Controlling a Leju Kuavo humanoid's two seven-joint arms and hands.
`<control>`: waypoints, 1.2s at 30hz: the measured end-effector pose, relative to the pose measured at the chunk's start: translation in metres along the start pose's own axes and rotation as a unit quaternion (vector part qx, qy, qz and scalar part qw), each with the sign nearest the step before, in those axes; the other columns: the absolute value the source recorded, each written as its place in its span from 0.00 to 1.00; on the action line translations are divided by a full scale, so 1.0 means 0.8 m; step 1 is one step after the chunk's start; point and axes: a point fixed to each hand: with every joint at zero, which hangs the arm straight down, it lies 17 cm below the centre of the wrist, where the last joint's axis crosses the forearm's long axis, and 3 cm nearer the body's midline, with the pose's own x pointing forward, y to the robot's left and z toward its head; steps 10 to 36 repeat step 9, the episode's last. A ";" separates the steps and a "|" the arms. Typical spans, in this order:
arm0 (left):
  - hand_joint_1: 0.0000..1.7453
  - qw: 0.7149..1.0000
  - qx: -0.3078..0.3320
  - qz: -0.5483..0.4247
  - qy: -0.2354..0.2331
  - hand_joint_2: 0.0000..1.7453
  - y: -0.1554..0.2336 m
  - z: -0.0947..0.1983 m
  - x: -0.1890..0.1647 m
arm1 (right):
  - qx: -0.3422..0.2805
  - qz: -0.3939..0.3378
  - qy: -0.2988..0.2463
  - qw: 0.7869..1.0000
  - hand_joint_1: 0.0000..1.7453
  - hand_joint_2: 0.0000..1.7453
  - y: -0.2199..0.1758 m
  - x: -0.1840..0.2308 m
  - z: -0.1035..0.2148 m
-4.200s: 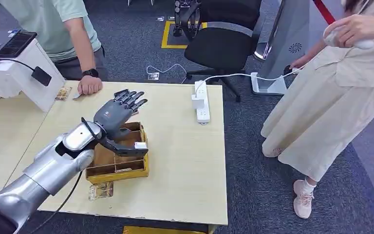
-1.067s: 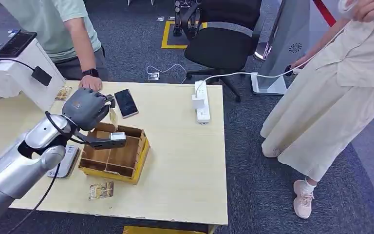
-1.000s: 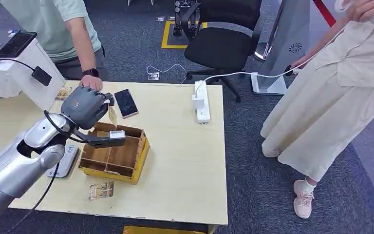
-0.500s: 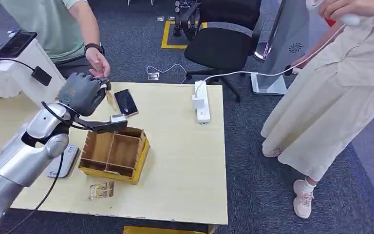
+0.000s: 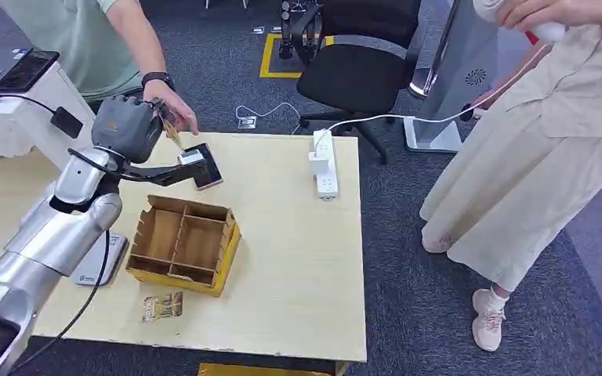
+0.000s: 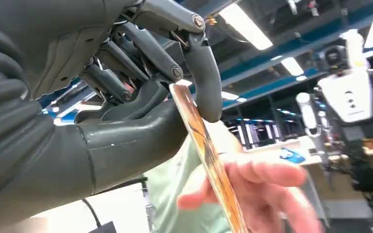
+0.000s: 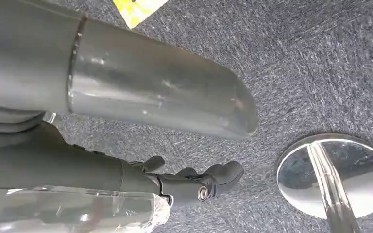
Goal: Pass the card to the sensor for recognition and then transmit it.
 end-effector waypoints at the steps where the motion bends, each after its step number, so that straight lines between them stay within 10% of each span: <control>1: 1.00 1.000 0.004 -0.003 0.005 1.00 0.002 -0.003 -0.004 | 0.000 0.000 0.000 1.000 0.00 0.00 0.000 0.000 0.000; 36: 1.00 0.999 0.021 -0.012 0.049 1.00 0.012 -0.016 -0.041 | 0.000 -0.003 0.005 1.000 0.00 0.00 0.001 -0.003 0.001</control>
